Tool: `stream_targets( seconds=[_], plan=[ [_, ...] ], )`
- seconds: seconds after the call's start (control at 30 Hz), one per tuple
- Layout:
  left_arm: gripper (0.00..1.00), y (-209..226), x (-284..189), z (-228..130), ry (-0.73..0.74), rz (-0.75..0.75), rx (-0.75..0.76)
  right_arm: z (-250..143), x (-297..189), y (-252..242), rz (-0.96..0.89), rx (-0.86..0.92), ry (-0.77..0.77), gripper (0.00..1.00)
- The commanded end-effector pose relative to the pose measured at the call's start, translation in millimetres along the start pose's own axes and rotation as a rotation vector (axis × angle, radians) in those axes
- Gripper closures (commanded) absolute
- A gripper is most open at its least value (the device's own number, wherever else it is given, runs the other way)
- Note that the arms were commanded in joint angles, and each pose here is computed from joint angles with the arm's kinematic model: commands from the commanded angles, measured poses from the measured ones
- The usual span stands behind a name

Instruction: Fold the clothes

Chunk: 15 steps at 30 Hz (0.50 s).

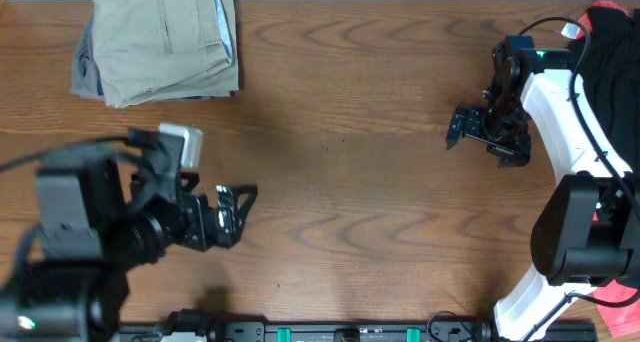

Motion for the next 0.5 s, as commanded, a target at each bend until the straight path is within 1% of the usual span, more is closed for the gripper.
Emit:
stream_targets(
  seconds=[0.0,0.17,0.3,0.4,0.47],
  plan=[
    [0.02,12,14,-23,-0.061,-0.001,0.086,2,-4,0,-0.007,-0.013,-0.015,0.01],
    [0.02,34,46,-56,-0.191,-0.018,0.156,2,-4,0,-0.007,-0.013,-0.015,0.01],
    [0.02,47,64,-74,-0.293,-0.032,0.208,2,-4,0,-0.007,-0.013,-0.015,0.01],
    [0.02,54,73,-87,-0.304,-0.033,0.214,2,-4,0,-0.007,-0.013,-0.015,0.01],
    [0.02,58,77,-89,-0.315,-0.023,0.218,2,-4,0,-0.007,-0.013,-0.015,0.01]
  ],
)
Point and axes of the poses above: each gripper's point midway between its finger pads, its own x axis out along the fingers, its own y axis along the line the jaws close on, z = x × y, the point moved 7 cm from there along -x, back along the fingers, and after that the axes turned 8 degrees about -x, right-handed, at the moved point
